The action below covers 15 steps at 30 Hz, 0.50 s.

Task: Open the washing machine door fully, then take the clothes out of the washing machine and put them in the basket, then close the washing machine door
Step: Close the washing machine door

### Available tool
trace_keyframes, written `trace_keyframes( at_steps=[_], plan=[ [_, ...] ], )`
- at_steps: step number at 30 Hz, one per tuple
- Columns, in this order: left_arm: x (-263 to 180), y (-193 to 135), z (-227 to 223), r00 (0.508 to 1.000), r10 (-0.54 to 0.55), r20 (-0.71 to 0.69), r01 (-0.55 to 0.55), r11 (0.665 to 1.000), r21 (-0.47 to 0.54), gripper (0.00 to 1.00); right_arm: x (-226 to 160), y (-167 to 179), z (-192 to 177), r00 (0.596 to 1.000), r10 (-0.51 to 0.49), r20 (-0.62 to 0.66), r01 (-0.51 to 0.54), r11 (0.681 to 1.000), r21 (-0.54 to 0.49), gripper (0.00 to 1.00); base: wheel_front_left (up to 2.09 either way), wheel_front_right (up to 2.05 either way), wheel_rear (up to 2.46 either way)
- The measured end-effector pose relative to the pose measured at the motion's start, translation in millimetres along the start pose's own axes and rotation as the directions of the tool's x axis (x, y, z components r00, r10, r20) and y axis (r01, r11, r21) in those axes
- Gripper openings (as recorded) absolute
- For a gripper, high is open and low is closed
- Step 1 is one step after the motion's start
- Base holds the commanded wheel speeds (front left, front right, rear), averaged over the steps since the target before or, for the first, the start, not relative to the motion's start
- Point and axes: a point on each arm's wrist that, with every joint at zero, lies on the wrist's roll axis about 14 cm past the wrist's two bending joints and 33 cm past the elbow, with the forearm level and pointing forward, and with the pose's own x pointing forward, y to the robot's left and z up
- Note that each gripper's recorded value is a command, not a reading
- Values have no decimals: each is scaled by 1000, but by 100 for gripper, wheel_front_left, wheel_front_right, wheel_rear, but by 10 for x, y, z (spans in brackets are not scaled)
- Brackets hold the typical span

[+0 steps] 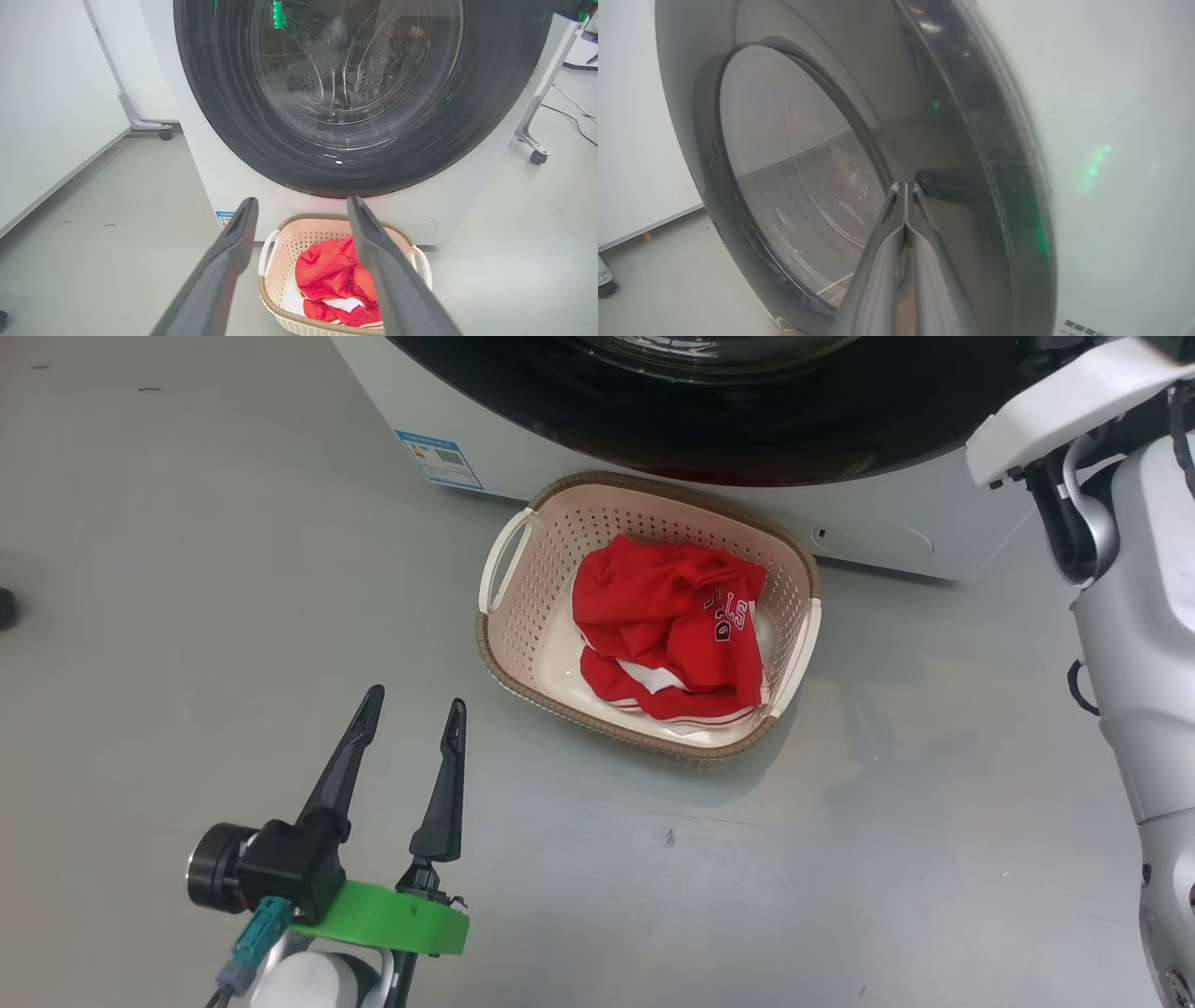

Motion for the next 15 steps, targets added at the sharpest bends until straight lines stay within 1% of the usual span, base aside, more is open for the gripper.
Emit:
trace_keyframes(
  at_steps=[4,7,15],
  plan=[
    [3,-4,27,1000,0,10,0,1000,-3,100,-33,167,80,999,32,25,-32,999,2,0,0,0,0],
    [6,-21,30,1000,-5,12,5,1000,-6,100,-124,254,43,999,44,18,-44,999,10,0,0,0,0],
    [17,-97,77,999,-27,30,27,1000,-12,100,-437,326,-12,999,30,10,-31,998,51,0,0,0,0]
  ],
)
